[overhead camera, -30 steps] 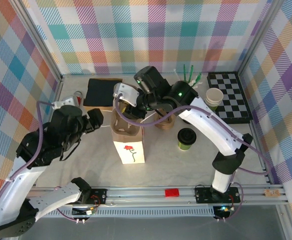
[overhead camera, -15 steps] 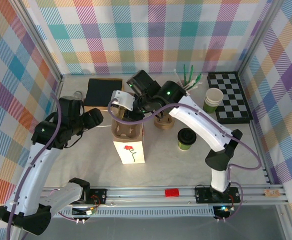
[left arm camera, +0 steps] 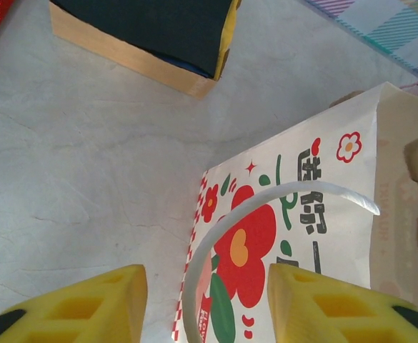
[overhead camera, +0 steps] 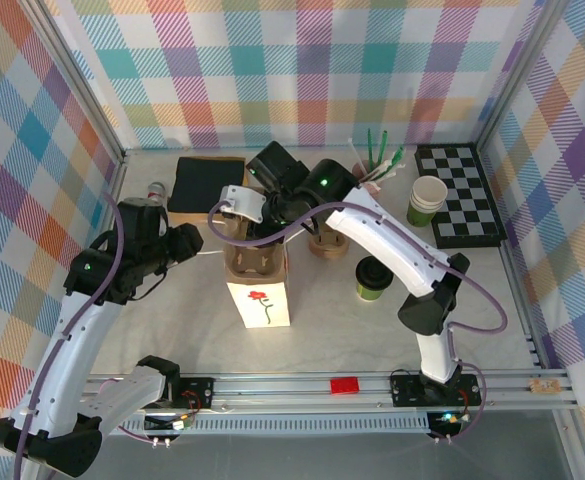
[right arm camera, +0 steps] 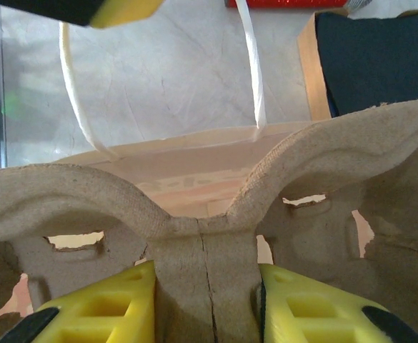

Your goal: Pack the takeout coffee

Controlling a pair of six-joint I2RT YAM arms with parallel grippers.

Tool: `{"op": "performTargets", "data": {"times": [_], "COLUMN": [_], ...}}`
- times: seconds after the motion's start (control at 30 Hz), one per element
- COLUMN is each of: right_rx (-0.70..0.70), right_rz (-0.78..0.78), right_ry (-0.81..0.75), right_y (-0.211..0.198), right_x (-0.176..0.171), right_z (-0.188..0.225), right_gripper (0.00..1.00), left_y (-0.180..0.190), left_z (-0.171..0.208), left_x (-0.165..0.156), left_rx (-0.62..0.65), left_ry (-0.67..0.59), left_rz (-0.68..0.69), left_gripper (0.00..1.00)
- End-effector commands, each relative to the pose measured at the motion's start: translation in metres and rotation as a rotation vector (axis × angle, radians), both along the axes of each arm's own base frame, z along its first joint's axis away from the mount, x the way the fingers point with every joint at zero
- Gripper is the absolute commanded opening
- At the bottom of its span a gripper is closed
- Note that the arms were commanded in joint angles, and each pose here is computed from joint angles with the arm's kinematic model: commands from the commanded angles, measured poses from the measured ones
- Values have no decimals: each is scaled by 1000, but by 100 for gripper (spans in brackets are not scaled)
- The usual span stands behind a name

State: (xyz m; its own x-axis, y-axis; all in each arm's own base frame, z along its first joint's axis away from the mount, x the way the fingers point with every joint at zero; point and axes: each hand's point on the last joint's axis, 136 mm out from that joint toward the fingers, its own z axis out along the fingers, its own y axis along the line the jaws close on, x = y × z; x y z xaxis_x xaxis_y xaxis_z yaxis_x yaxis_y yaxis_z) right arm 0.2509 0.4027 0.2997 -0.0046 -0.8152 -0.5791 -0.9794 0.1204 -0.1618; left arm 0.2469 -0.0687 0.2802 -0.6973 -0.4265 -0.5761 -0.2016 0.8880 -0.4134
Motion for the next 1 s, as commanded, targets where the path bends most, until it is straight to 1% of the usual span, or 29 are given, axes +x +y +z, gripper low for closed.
{"op": "performTargets", "data": {"times": [0.0,0.53,0.8,0.97], "right_rx": [-24,-116,-165,-181], "right_rz": [13,38,48,45], "right_ry": [-16,-10,-8,-12], "right_y": [-5,-3,3,2], "right_x": [1,-6,-7,-6], "right_z": [1,-25,-42,-45], "right_gripper": [32,32,32,32], "left_y": [-2,-2,-3,-3], "left_z": [5,7,8,10], "left_x": [2,4,3,2], "left_rx": [-28,-30,-38,-37], "left_ry": [-32,-41,-50,-56], "left_rz": [-4,-4,-10,-9], "left_gripper": [45,37,36,35]}}
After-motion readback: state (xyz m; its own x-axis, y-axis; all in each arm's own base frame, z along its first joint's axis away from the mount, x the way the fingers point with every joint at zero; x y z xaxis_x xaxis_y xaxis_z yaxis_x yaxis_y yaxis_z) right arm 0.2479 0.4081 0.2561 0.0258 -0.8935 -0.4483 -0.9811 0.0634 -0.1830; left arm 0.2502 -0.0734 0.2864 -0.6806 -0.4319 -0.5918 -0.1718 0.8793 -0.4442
